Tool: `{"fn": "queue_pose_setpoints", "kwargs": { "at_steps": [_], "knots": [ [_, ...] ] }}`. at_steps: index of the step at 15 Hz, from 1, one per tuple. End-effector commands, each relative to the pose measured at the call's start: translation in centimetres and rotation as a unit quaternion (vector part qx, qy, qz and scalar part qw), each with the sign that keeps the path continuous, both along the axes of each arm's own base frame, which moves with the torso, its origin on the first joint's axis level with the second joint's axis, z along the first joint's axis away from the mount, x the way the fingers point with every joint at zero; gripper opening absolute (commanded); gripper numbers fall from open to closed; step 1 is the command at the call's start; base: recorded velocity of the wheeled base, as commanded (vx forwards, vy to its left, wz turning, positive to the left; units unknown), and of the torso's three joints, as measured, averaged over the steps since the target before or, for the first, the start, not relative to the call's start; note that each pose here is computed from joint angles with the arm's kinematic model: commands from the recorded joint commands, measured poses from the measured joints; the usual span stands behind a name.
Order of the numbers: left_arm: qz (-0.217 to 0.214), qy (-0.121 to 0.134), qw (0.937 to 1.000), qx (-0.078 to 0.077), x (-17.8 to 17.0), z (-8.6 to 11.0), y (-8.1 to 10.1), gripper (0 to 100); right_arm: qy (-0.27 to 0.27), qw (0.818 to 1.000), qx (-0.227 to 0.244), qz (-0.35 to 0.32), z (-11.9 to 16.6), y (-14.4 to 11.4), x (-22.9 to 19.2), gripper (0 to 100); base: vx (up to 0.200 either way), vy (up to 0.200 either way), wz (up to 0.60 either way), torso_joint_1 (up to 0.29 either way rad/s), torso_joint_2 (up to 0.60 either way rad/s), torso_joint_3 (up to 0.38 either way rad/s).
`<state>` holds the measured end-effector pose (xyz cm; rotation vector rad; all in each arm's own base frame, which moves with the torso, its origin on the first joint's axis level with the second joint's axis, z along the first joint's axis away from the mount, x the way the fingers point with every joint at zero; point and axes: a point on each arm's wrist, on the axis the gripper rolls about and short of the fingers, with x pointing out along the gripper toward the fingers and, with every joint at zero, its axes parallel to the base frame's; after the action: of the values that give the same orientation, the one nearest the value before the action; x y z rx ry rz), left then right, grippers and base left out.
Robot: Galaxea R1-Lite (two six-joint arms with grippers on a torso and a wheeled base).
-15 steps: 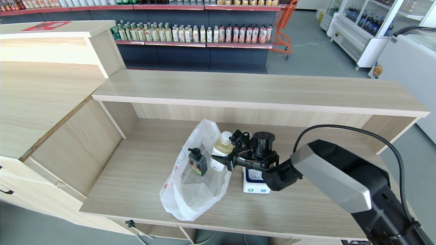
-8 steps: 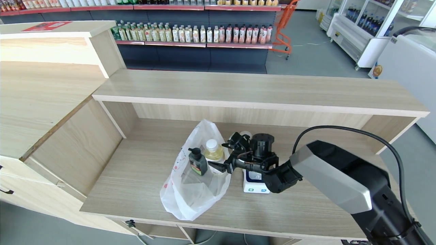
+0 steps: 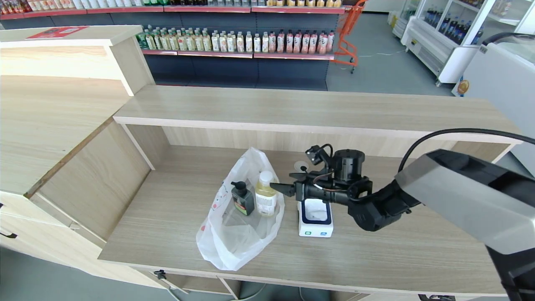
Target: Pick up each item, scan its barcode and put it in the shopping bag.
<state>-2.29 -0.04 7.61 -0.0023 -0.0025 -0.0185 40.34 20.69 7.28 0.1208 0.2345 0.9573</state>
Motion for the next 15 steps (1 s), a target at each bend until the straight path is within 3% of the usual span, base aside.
{"fn": "queue_pose_setpoints", "kwargs": {
  "at_steps": [1,2,5,7,8,9,11,13,15],
  "knots": [
    [0.0,0.0,1.0,0.0,0.0,0.0,0.0,100,0.033,0.999,0.027,-0.022,5.5,-4.2,-6.0,100,0.0,0.0,0.0,0.0,0.0,0.0],
    [0.0,0.0,1.0,0.0,0.0,0.0,0.0,100,0.04,0.999,0.024,-0.027,6.1,-5.4,-7.7,100,0.0,0.0,0.0,0.0,0.0,0.0],
    [0.0,0.0,1.0,0.0,0.0,0.0,0.0,100,0.032,0.997,0.006,-0.074,8.8,-12.2,-17.8,100,0.0,0.0,0.0,0.0,0.0,0.0],
    [0.0,0.0,1.0,0.0,0.0,0.0,0.0,100,0.006,0.982,-0.076,-0.171,8.9,-16.7,-22.1,100,0.0,0.0,0.0,0.0,0.0,0.0],
    [0.0,0.0,1.0,0.0,0.0,0.0,0.0,100,0.02,0.967,-0.093,-0.237,8.9,-18.0,-24.1,100,0.0,0.0,0.0,0.0,0.0,0.0],
    [0.0,0.0,1.0,0.0,0.0,0.0,0.0,100,0.03,0.95,-0.1,-0.296,9.0,-18.8,-26.3,100,0.0,0.0,0.0,0.0,0.0,0.0],
    [0.0,0.0,1.0,0.0,0.0,0.0,0.0,100,0.012,0.927,-0.061,-0.37,9.1,-19.5,-30.4,100,0.0,0.0,0.0,0.0,0.0,0.0],
    [0.0,0.0,1.0,0.0,0.0,0.0,0.0,100,-0.015,0.912,-0.048,-0.408,7.5,-20.1,-34.6,100,0.0,0.0,0.0,0.0,0.0,0.0],
    [0.0,0.0,1.0,0.0,0.0,0.0,0.0,100,-0.042,0.905,-0.036,-0.422,3.8,-20.6,-38.9,100,0.0,0.0,0.0,0.0,0.0,0.0]
  ]
}}
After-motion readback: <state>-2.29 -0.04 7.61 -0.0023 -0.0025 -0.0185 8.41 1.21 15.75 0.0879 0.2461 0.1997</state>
